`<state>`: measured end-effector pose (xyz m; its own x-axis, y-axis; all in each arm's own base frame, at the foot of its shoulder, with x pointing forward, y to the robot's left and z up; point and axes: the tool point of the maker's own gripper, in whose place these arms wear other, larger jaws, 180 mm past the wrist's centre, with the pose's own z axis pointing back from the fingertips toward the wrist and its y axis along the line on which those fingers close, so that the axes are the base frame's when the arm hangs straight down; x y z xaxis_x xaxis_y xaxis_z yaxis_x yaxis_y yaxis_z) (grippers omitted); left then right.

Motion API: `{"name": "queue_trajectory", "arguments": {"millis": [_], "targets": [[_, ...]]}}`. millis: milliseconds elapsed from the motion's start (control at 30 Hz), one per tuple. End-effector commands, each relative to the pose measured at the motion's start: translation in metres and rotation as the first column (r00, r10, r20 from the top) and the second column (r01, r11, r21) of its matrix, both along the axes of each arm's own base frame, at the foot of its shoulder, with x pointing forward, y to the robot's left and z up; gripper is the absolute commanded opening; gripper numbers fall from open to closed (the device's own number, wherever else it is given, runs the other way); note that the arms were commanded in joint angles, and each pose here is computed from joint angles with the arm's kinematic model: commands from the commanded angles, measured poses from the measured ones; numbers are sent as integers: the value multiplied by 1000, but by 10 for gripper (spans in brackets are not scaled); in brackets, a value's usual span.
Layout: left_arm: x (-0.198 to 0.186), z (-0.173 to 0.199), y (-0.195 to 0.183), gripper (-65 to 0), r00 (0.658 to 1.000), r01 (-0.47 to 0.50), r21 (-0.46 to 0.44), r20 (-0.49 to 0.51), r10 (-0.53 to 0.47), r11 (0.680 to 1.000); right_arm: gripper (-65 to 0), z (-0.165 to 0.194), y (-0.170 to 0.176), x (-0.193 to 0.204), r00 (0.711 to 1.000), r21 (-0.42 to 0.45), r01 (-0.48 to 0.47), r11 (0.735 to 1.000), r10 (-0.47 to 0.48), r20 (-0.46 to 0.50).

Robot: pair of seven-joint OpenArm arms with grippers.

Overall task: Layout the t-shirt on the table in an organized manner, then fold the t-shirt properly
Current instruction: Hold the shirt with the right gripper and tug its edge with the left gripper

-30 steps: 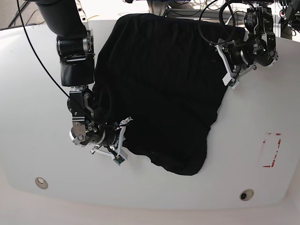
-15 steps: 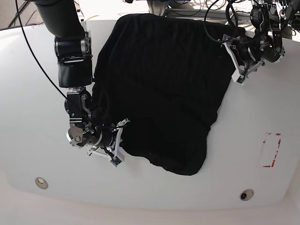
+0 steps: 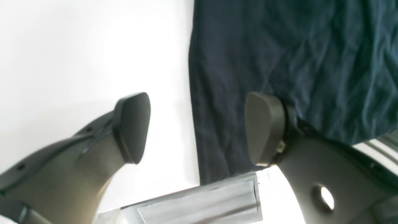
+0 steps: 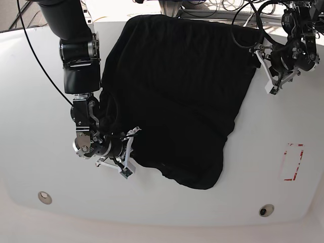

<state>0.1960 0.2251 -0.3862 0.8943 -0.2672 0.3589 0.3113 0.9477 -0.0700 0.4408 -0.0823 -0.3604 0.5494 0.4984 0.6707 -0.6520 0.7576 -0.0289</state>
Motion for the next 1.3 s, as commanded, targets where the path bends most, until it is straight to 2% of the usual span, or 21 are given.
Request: {"name": "queue_trajectory", "arguments": {"millis": [0, 400, 633, 1067, 1267], "targets": [[-3, 3, 3, -199, 1000, 7, 7, 4, -7, 1000, -648, 24, 0, 16, 998, 21, 2, 1000, -4, 67], [-25, -12, -4, -199, 998, -6, -16, -56, 5, 1000, -648, 24, -1, 16, 998, 23, 5, 1000, -7, 67], [-37, -34, 1, -201, 992, -50, -39, -119, 45, 998, -648, 25, -2, 16, 998, 22, 6, 1000, -7, 69], [-47, -52, -23, -207, 987, -1, -92, -162, -14, 996, -648, 25, -2, 16, 998, 22, 7, 1000, -8, 69], [-53, -57, -43, -322, 980, 56, -119, -183, -77, 991, -648, 25, -2, 16, 998, 22, 7, 1000, -8, 69]]}}
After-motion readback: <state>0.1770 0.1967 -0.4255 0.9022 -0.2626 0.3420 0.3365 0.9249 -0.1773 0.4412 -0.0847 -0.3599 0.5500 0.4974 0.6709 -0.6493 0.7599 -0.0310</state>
